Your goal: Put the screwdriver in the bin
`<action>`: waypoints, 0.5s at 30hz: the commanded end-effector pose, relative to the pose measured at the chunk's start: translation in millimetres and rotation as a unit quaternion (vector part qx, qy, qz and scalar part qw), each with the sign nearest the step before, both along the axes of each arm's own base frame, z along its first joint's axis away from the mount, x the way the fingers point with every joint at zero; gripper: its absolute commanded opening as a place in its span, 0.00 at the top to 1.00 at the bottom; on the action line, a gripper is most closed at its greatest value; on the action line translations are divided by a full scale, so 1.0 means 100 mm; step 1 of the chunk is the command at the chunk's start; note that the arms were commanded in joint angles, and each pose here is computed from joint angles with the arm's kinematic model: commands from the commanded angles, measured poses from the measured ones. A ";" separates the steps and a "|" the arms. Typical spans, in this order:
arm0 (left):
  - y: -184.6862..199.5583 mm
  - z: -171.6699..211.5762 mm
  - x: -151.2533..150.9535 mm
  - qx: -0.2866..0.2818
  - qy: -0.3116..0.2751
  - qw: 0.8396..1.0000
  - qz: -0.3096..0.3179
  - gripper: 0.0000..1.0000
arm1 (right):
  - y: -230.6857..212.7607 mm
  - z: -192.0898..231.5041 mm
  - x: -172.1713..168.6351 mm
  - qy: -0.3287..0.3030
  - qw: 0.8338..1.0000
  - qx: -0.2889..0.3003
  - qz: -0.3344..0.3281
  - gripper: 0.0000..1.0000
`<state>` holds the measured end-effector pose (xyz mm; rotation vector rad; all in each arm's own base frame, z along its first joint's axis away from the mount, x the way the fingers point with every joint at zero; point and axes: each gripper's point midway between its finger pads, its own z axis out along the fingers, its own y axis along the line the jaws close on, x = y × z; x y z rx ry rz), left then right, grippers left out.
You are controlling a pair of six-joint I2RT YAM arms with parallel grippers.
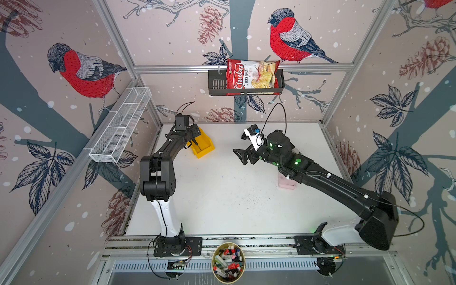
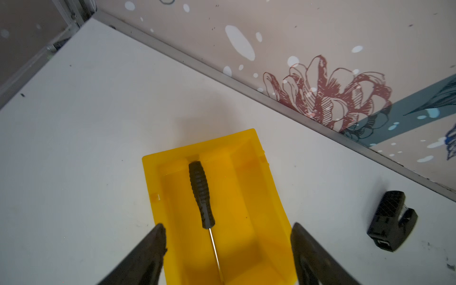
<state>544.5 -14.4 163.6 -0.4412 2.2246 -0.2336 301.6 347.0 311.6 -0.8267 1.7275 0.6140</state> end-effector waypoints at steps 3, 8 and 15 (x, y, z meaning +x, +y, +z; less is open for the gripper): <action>-0.15 0.50 -0.14 0.063 -0.090 0.993 -0.045 0.08 | -0.35 0.17 0.24 -0.035 0.994 0.035 -0.100 0.00; -0.29 0.79 -0.47 0.102 -0.164 0.979 -0.070 0.01 | -0.83 0.10 0.47 -0.064 0.978 0.025 -0.197 0.00; -0.31 0.91 -1.02 0.115 -0.262 0.954 -0.090 0.02 | -1.74 -0.19 0.74 -0.104 0.939 -0.014 -0.328 0.00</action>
